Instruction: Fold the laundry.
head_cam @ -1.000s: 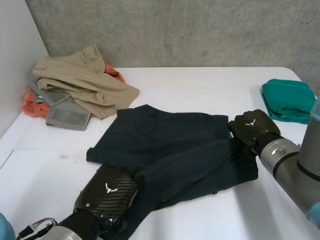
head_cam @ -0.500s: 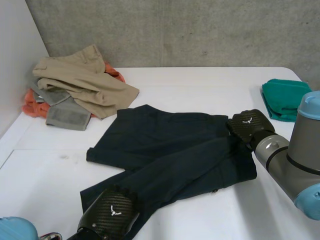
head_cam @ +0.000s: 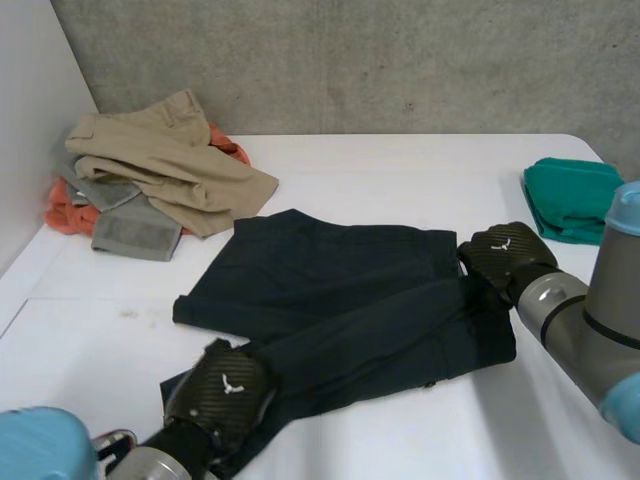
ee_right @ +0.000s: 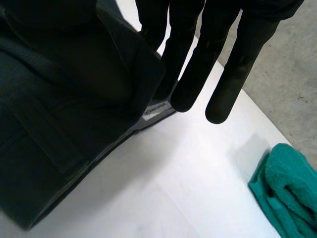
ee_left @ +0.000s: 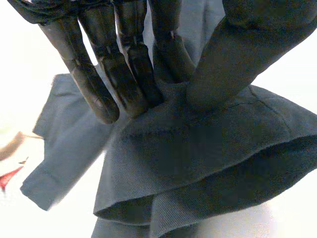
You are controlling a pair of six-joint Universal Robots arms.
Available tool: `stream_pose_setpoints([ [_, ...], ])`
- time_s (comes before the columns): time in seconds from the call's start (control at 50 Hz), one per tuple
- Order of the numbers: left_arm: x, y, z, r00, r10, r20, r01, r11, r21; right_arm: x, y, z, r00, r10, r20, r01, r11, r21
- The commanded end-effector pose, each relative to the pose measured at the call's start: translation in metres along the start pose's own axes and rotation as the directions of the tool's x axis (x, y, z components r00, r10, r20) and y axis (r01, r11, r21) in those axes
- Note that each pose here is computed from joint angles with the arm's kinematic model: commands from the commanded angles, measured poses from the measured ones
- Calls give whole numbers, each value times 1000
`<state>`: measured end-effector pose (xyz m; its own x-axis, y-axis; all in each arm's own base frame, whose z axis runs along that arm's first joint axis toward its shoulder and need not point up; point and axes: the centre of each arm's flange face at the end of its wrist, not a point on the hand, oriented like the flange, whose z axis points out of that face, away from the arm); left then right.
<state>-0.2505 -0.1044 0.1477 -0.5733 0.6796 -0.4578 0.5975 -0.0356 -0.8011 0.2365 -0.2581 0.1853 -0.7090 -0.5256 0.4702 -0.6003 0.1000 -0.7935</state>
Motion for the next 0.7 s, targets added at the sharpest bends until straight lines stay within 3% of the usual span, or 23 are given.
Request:
stream_pose_setpoints([
  [0.02,-22,-18,-23,998,-37,51,35,998,49,18,-1,-31,995,-99,7,99,993,-69],
  [0.16,-44,-20,-8,994,-72,79,67,996,65,35,-10,-23,993,-103,-54,102,994,-28],
  [0.24,-61,-25,10,992,-85,93,77,993,89,36,-12,-11,998,-28,-50,28,1000,-9],
  [0.4,-88,-42,75,990,-70,126,44,980,195,33,-20,28,993,102,-58,-98,993,70],
  [0.48,-113,-48,125,980,-73,186,25,968,248,24,-21,47,994,102,-45,-98,991,88],
  [0.56,-116,-40,149,982,-85,170,47,975,217,12,-22,61,994,99,-45,-95,992,87],
  [0.7,-101,-39,122,983,-155,95,142,981,135,9,-18,63,993,100,-65,-95,993,65],
])
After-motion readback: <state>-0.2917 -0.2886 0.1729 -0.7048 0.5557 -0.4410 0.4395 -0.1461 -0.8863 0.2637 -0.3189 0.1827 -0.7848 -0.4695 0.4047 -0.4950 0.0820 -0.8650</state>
